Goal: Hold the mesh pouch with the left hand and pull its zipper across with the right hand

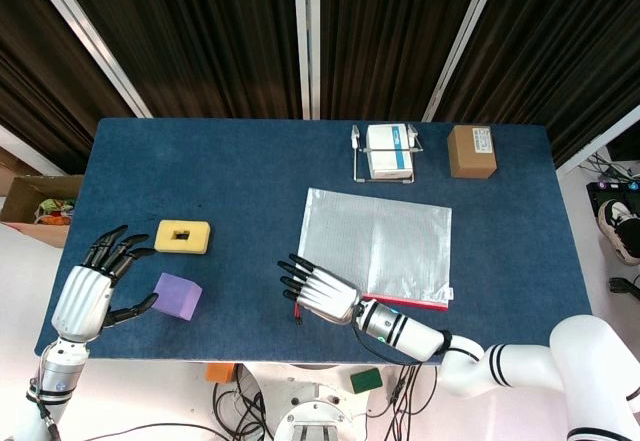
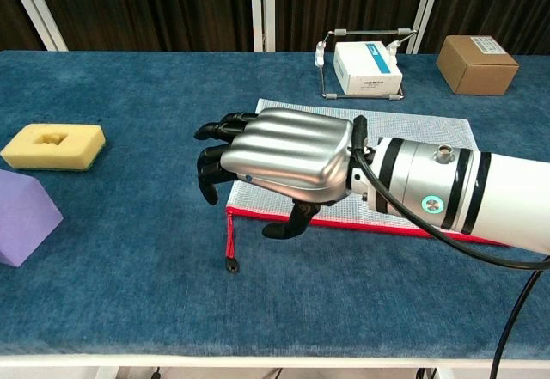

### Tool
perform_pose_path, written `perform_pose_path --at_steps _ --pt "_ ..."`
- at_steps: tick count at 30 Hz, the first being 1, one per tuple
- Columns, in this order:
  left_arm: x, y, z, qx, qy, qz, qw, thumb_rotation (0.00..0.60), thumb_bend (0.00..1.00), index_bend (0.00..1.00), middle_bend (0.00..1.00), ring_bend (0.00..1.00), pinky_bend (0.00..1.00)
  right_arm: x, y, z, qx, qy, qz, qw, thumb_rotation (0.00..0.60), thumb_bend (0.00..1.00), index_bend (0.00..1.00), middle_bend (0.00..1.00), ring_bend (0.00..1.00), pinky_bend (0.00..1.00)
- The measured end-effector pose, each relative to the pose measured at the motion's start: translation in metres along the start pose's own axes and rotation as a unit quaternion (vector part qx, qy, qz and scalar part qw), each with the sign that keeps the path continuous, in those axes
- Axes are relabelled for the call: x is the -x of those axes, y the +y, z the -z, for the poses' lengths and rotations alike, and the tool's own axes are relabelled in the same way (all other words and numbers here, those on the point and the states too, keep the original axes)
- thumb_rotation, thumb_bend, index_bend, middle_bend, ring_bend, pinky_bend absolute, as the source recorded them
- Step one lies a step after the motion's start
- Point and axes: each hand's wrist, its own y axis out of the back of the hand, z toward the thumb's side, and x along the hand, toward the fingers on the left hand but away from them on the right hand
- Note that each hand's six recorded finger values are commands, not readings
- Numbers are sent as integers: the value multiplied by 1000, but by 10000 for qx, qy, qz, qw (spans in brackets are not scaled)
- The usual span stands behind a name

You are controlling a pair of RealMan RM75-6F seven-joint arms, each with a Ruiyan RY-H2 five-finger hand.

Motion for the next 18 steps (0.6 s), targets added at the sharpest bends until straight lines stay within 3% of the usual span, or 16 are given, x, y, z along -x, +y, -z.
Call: perform_pose_path --at_steps 10,18 --pt "3 -1 0 26 65 47 10000 600 155 282 199 86 141 20 -19 -12 -107 252 -294 9992 600 216 418 252 12 129" --pt "7 3 4 28 137 11 9999 600 155 281 198 86 140 32 -27 -19 -252 384 -370 9983 600 304 480 265 11 120"
